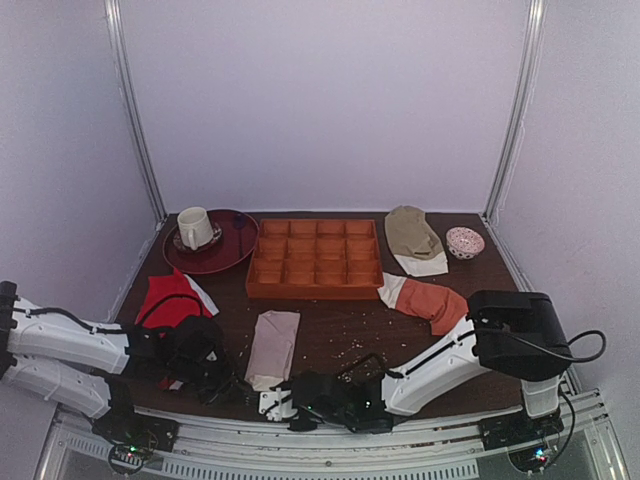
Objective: Roll the underwear
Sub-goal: Roll the underwear at the center of the board.
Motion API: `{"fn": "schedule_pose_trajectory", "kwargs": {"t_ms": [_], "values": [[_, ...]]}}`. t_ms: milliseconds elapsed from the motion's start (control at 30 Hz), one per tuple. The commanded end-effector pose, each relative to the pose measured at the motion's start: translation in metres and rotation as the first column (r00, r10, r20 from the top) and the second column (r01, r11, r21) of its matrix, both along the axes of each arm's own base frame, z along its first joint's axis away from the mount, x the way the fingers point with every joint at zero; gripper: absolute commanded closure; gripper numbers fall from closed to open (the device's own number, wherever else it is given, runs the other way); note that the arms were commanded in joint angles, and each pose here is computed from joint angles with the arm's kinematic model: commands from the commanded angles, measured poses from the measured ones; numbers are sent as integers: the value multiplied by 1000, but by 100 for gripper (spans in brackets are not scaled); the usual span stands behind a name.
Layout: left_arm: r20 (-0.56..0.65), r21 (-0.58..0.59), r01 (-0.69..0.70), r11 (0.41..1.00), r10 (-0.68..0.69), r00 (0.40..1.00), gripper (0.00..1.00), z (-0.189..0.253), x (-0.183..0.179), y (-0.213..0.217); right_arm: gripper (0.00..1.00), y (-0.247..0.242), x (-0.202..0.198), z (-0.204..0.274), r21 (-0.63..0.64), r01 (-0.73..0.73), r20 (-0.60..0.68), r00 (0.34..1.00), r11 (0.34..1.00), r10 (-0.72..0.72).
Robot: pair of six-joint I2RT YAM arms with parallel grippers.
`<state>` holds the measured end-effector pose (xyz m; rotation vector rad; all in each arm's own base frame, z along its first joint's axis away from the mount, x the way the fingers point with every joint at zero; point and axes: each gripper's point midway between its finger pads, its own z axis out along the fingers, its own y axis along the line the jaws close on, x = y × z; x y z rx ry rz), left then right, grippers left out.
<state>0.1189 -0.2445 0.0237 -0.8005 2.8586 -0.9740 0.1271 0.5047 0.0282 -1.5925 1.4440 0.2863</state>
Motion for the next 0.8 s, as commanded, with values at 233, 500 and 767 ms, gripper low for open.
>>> {"fn": "schedule_pose_trajectory", "kwargs": {"t_ms": [233, 500, 767], "values": [[-24, 9, 12, 1000, -12, 1000, 100, -7, -6, 2, 70, -8, -4, -29, -102, -19, -68, 998, 995, 12], [-27, 5, 15, 1000, -15, 1000, 100, -6, -7, 2, 72, -6, -4, -45, -141, -47, -147, 989, 989, 26], [-27, 1, 2, 1000, -2, 1000, 100, -5, -8, 6, 80, -11, -4, -60, -178, -56, -231, 973, 982, 14]]}}
